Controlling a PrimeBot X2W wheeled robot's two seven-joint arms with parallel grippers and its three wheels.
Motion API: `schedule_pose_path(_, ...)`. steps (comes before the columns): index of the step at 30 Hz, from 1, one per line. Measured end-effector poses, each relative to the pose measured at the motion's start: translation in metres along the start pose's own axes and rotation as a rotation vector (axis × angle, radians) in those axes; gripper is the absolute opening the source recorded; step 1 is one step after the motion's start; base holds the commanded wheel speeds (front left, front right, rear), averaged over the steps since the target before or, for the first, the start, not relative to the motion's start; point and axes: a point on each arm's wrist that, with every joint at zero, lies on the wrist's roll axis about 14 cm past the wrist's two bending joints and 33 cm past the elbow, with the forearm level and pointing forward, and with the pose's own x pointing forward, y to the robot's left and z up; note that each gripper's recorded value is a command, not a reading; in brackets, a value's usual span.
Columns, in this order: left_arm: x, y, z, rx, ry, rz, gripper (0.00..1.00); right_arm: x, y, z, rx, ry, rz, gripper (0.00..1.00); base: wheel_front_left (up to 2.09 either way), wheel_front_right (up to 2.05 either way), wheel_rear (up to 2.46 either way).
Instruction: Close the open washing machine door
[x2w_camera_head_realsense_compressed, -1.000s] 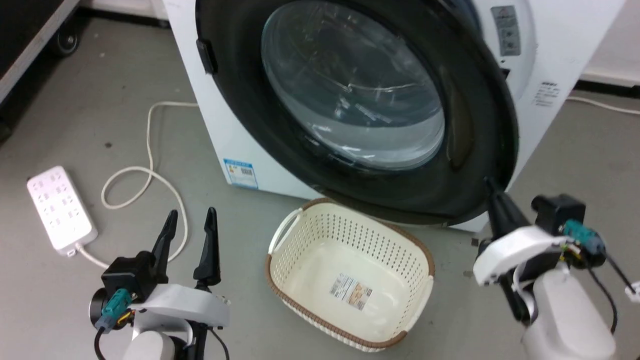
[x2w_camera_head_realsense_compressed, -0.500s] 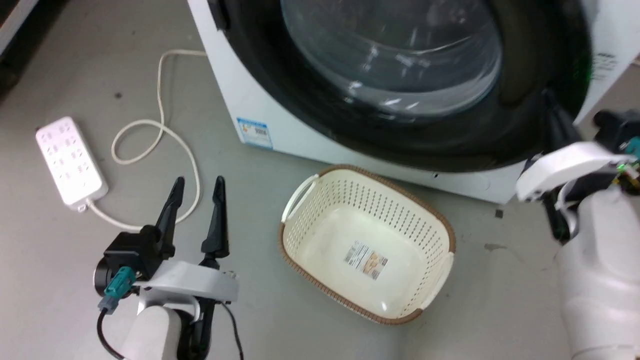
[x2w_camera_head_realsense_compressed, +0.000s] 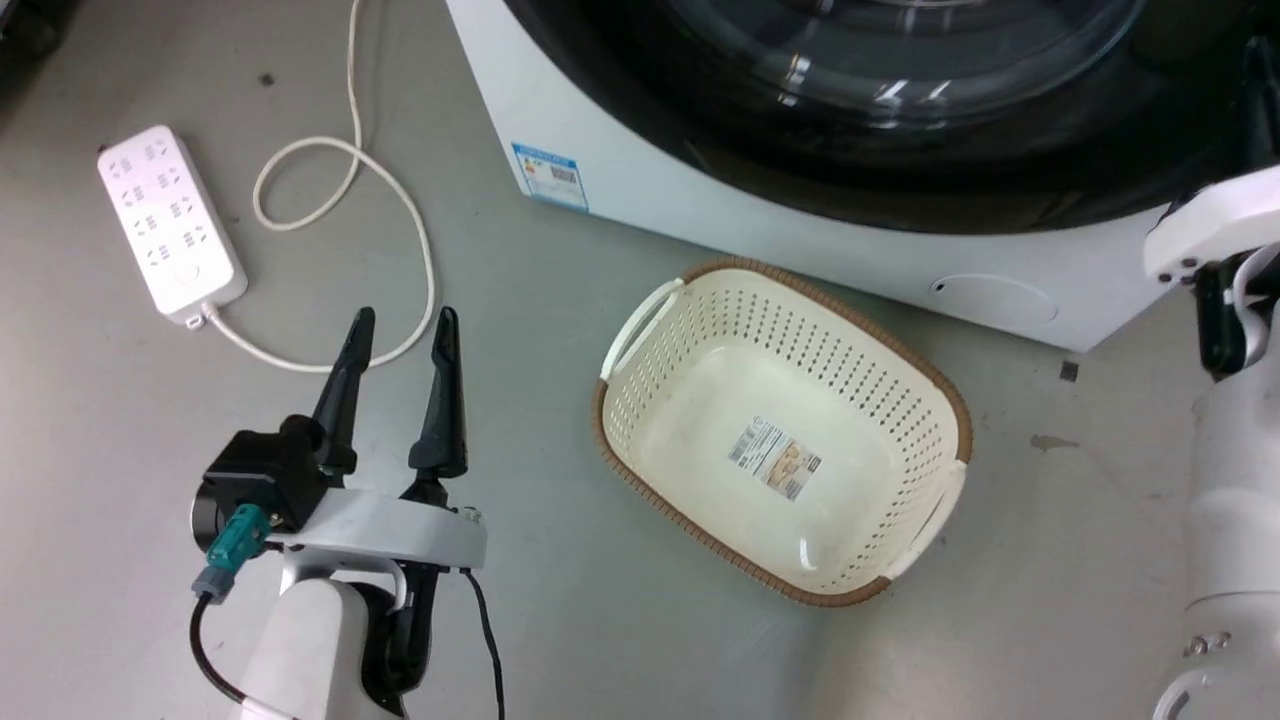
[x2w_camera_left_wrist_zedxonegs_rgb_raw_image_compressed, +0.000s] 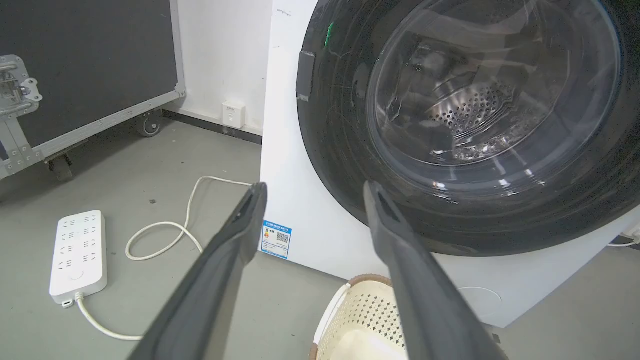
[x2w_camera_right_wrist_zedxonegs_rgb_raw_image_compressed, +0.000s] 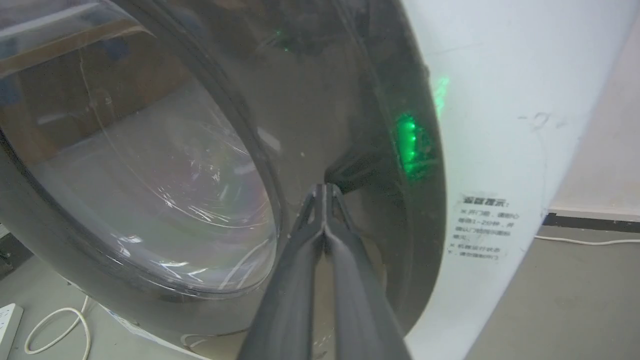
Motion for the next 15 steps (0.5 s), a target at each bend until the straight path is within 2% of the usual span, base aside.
schedule_pose_path(7, 0.002, 0.003, -0.001, 0.010, 0.002, 0.002, 1.00, 0.003, -0.002, 0.007, 0.023, -0.025, -0.021, 0.00, 0.00, 0.00, 0.00)
schedule_pose_path(12, 0.002, -0.002, 0.012, 0.014, -0.032, -0.016, 1.00, -0.005, -0.015, 0.065, 0.045, -0.178, -0.038, 0.00, 0.00, 0.00, 0.00)
schedule_pose_path(15, -0.001, -0.007, 0.022, 0.019, -0.056, -0.032, 1.00, -0.025, -0.028, 0.093, 0.024, -0.255, -0.046, 0.00, 0.00, 0.00, 0.00)
